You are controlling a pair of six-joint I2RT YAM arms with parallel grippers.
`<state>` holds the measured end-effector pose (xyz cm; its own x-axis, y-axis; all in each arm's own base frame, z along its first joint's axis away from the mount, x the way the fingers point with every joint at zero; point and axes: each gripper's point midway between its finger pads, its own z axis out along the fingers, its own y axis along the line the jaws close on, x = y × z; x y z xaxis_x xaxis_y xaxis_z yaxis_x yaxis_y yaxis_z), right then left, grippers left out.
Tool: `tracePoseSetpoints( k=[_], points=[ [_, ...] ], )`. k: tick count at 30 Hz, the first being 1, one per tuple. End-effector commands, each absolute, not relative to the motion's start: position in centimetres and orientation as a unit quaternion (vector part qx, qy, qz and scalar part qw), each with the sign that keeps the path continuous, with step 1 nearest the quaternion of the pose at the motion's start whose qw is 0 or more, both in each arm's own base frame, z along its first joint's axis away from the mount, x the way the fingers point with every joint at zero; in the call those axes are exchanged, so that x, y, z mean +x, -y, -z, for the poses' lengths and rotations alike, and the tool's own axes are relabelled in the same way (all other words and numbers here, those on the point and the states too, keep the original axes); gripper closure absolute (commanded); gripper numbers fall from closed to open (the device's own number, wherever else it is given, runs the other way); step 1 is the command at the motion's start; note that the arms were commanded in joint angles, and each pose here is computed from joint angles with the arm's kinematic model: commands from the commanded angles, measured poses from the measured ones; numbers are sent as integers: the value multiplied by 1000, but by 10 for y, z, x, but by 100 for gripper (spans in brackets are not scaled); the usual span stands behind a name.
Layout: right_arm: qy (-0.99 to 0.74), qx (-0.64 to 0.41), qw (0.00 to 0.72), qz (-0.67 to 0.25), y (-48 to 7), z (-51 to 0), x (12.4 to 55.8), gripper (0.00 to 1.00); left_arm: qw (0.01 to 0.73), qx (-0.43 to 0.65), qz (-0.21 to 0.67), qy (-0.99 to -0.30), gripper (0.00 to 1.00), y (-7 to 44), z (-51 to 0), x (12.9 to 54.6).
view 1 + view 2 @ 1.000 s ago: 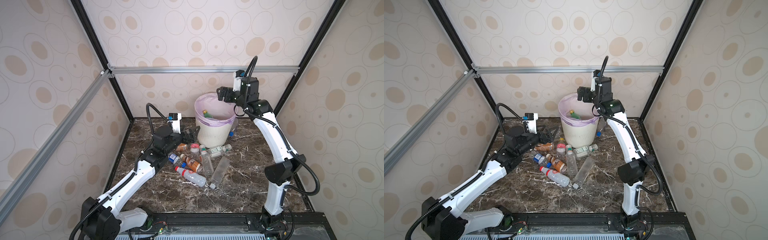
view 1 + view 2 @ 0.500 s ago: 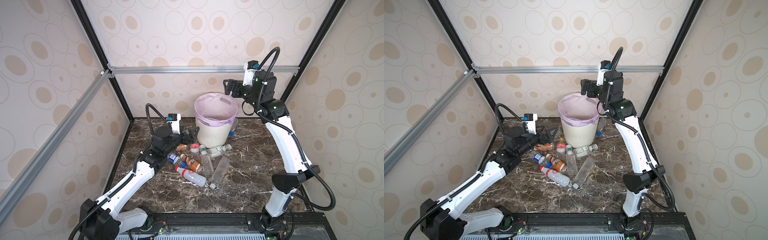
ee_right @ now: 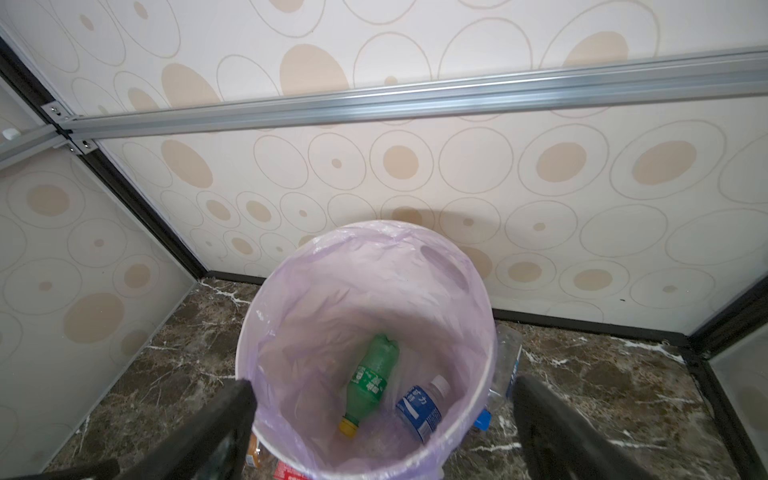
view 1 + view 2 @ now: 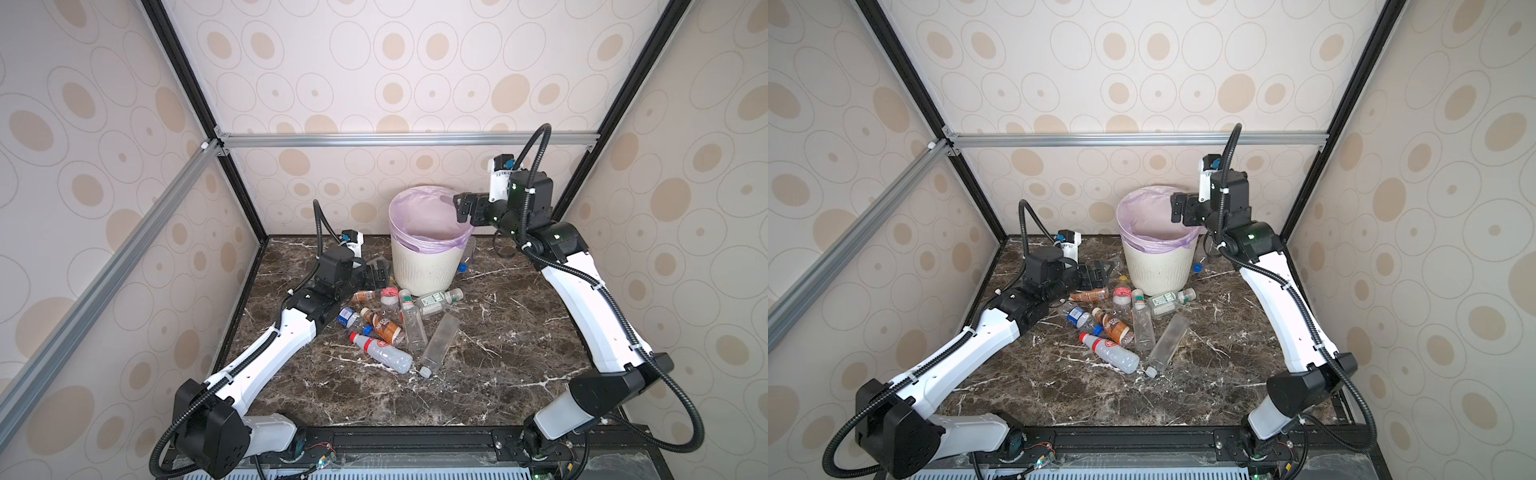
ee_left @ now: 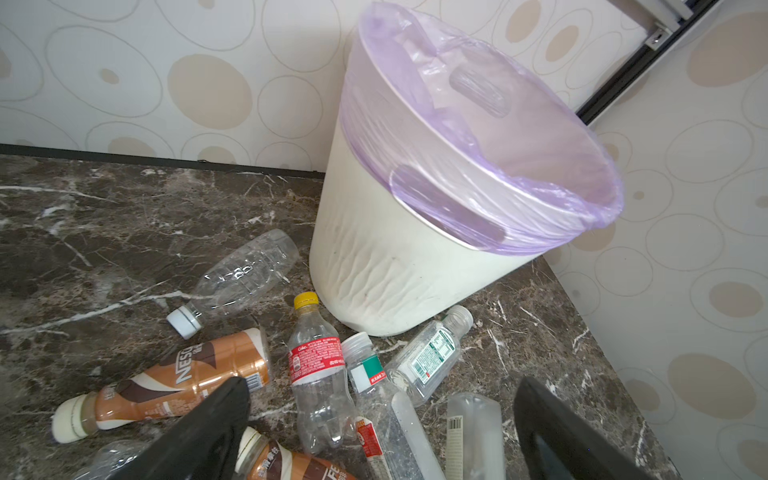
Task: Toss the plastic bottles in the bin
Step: 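Open the right gripper over the bin to drop the Sprite bottle, then lower the right gripper onto the clear blue-labelled bottle beside the bin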
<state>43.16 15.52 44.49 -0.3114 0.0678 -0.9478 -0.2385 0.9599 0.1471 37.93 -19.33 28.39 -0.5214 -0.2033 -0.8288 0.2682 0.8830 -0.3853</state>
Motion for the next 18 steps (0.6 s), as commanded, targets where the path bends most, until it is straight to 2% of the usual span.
tracePoseSetpoints(
  k=[1, 8, 14, 18],
  points=[
    [-805, -36, 580, -117, -133, -432, 422, 1, 476, -1, 224, -850, 1, 173, -281, 391],
    [-836, 30, 534, -121, -87, -367, 408, 1, 426, -26, 221, -877, 1, 149, -241, 406],
    [-864, 100, 477, -124, -52, -299, 413, 0, 410, -20, 258, -875, 1, 163, -228, 407],
    [-876, 124, 446, -132, -42, -261, 426, 0, 423, -4, 314, -850, 1, 179, -240, 404]
  ],
)
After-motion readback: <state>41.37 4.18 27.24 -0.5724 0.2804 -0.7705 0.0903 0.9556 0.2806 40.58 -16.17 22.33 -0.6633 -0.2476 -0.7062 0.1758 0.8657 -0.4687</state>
